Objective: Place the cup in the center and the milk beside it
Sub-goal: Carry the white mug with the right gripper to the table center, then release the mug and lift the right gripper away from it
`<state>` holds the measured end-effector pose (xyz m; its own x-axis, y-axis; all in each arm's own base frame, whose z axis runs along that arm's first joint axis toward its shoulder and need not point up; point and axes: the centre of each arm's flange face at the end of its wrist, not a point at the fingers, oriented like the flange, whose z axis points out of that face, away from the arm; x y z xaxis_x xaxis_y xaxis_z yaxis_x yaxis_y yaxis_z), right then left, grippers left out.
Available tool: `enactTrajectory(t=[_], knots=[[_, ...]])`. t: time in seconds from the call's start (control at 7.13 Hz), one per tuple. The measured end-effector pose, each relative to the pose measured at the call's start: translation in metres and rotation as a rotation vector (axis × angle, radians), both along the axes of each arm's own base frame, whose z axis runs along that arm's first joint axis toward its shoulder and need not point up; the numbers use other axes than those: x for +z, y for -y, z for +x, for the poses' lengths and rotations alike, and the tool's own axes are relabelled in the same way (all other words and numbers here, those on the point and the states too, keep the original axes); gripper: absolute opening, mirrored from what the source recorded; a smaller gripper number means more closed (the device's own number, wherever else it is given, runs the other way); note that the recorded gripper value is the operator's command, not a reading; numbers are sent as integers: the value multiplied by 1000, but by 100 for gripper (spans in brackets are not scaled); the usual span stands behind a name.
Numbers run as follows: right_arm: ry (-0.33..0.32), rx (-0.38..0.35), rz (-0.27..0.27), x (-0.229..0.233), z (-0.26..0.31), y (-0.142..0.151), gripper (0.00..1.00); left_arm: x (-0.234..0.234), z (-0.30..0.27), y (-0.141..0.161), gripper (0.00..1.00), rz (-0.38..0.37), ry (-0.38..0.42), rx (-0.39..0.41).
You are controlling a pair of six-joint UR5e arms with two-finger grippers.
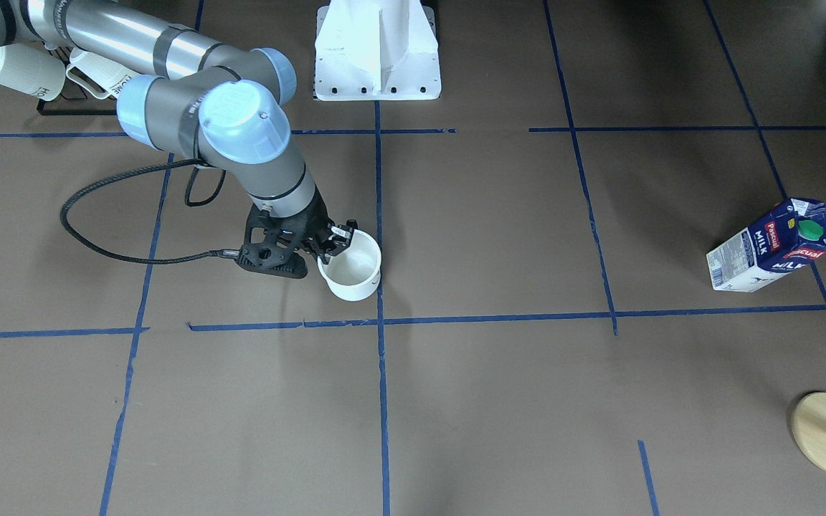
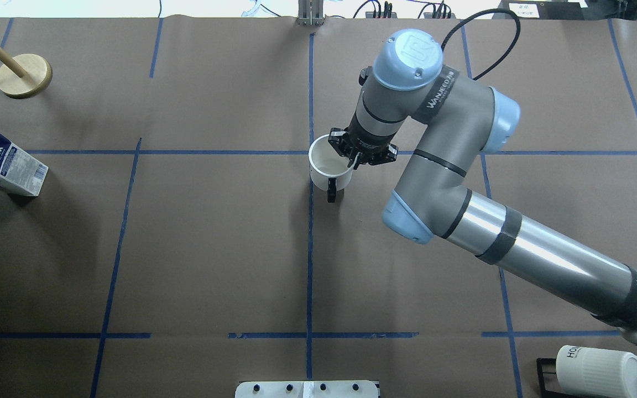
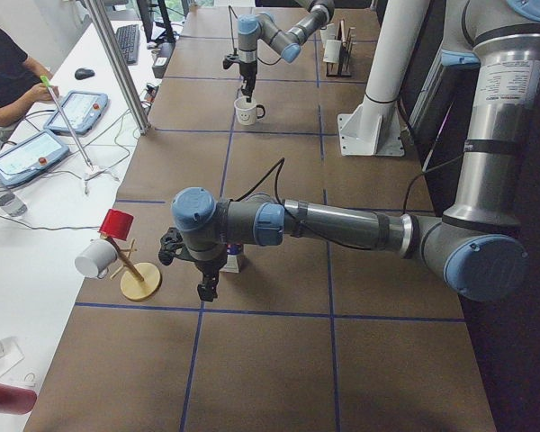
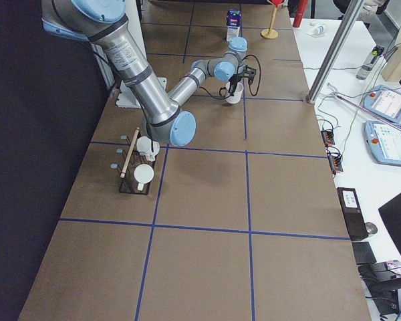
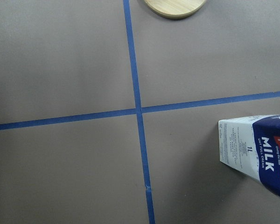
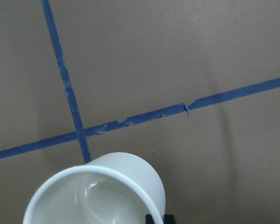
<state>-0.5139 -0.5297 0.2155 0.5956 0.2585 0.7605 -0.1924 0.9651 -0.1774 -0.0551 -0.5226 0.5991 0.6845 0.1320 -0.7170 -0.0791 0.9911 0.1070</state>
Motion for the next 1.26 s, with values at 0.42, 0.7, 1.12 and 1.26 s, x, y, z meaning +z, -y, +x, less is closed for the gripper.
enactTrajectory(t=[0.42, 0.7, 1.12, 1.26], knots=[[-36, 7, -10, 6, -18, 8, 100, -10, 2, -1, 100, 14, -25, -1], [-34, 10, -4, 6, -18, 10, 100, -52, 13, 15, 100, 50, -63, -7], [39, 60, 22, -6, 57, 26, 100, -111, 82, 45, 100, -15, -81, -27], [50, 72, 19, 6, 86, 29, 100, -112, 109, 46, 100, -45, -80, -8]])
